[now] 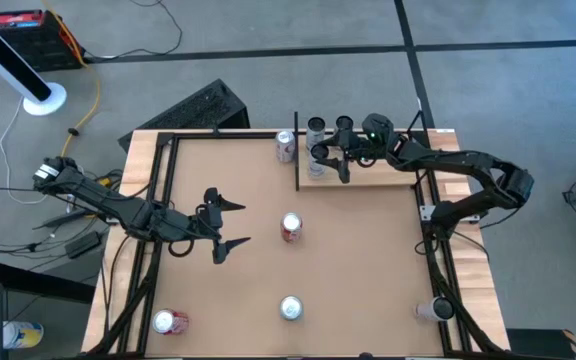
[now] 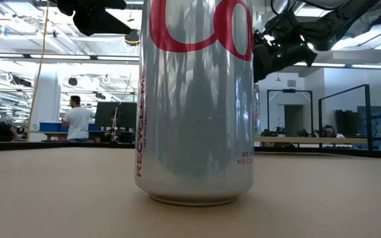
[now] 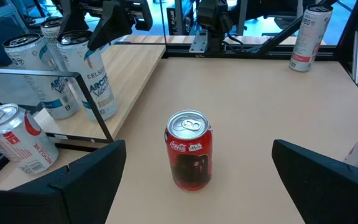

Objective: Place canned beverage on shelf
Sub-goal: Put the silver and blue soda can on the shelf

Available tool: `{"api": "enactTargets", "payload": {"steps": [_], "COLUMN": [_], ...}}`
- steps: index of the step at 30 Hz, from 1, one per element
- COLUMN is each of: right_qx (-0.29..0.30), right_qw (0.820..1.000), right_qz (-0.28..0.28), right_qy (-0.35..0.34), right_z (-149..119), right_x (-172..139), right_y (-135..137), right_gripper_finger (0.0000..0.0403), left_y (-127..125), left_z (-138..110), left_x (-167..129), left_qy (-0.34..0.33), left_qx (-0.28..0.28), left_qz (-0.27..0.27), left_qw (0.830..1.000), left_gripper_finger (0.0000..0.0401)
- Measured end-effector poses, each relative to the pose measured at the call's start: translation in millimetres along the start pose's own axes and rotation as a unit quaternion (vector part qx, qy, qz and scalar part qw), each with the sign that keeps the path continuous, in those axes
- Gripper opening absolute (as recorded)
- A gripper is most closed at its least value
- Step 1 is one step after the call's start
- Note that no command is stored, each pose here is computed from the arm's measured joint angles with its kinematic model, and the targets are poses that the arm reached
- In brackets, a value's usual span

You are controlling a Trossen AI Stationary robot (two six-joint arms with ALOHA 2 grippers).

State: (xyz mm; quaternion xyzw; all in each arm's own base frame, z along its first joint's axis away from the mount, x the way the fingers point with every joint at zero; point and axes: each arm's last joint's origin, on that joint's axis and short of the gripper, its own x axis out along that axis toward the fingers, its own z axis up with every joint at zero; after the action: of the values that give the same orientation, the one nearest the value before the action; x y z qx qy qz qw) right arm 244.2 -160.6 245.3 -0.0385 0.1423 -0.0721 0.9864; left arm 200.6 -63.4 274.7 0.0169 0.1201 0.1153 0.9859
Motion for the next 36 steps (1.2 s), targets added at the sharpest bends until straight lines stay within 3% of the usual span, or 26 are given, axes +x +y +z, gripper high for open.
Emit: {"api": "enactTargets", "payload": {"steps": [5, 14, 20, 33, 36], "right_qx": [-0.017, -0.015, -0.015, -0.019, -0.019], "right_qw": [1.0, 1.0, 1.0, 1.0, 1.0], "right_qz": [-0.003, 0.025, -0.011, -0.018, -0.018], "right_qy": [-0.021, 0.004, 0.025, 0.015, 0.013], "right_z": [11.7, 10.5, 5.1, 6.9, 7.3], "right_x": [-9.1, -2.4, 6.1, 6.3, 6.4], "right_y": [3.2, 21.3, 23.5, 22.0, 22.1], "right_gripper_finger": [0.0273, 0.0273, 0.0273, 0.0274, 0.0308], "left_y": [0.0, -0.1, -0.5, -0.7, -0.6], "left_z": [-0.1, -0.2, -0.2, -0.2, -0.2], "left_x": [0.0, 0.0, 0.0, 0.0, -0.1], "left_qy": [0.0, 0.001, 0.002, 0.002, 0.002], "left_qx": [-0.003, -0.003, -0.007, -0.011, -0.012], "left_qz": [-0.001, -0.001, -0.009, -0.011, -0.011], "left_qw": [1.0, 1.0, 1.0, 1.0, 1.0], "left_gripper_finger": [0.0389, 0.0389, 0.0389, 0.0389, 0.0389]}}
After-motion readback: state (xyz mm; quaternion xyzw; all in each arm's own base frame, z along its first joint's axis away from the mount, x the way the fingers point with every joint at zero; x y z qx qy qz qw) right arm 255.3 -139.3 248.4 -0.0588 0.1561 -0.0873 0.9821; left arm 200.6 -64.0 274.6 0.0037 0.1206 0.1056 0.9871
